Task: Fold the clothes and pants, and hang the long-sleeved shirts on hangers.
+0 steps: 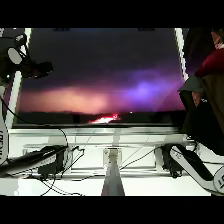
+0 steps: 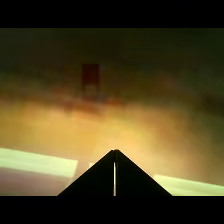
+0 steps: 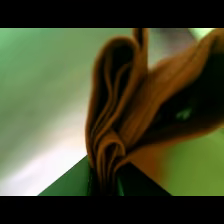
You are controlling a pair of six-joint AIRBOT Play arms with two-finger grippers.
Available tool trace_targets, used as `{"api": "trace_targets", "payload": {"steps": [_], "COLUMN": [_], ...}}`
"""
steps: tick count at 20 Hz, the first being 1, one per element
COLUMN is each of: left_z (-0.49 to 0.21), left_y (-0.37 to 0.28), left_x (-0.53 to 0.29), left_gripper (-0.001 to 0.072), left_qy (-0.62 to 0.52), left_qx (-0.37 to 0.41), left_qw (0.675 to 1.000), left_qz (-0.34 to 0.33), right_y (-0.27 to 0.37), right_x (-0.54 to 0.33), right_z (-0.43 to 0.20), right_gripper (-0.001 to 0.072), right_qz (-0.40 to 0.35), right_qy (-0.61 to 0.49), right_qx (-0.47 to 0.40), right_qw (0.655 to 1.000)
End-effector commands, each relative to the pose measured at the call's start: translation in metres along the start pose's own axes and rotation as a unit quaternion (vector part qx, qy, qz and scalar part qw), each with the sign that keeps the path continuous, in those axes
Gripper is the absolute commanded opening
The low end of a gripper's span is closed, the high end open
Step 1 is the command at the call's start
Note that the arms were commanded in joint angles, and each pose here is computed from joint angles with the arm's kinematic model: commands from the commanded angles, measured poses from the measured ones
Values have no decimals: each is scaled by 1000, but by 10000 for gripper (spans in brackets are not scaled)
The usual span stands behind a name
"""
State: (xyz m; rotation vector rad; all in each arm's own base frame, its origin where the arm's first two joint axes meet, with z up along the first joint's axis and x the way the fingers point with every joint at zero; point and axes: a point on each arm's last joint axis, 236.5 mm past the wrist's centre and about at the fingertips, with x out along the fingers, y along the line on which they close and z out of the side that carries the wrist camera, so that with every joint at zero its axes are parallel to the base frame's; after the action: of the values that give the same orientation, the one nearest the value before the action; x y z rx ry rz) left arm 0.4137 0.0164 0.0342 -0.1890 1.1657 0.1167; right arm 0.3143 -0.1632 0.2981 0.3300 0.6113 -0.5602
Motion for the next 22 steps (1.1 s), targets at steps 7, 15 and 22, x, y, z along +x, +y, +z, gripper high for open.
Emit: {"api": "trace_targets", "payload": {"steps": [7,15,22], "left_z": [1,1,1], "left_y": [-1,-1,-1], "left_x": [0,0,0], "left_gripper": [10,10,10], "left_qy": [-1,-1,-1], "left_qx": [-16,-16,-16], "left_qw": [1000,1000,1000], "left_qz": [-3,-3,-3], "right_y": [-184,-112,45], "right_x": [-111,-79,-69], "right_z": [-81,-79,-54], "right_gripper": [21,472,147], "right_qz": [-298,-125,171], "right_qy": [76,117,69], "right_qx": [208,116,-88], "right_qw": [929,978,979]}}
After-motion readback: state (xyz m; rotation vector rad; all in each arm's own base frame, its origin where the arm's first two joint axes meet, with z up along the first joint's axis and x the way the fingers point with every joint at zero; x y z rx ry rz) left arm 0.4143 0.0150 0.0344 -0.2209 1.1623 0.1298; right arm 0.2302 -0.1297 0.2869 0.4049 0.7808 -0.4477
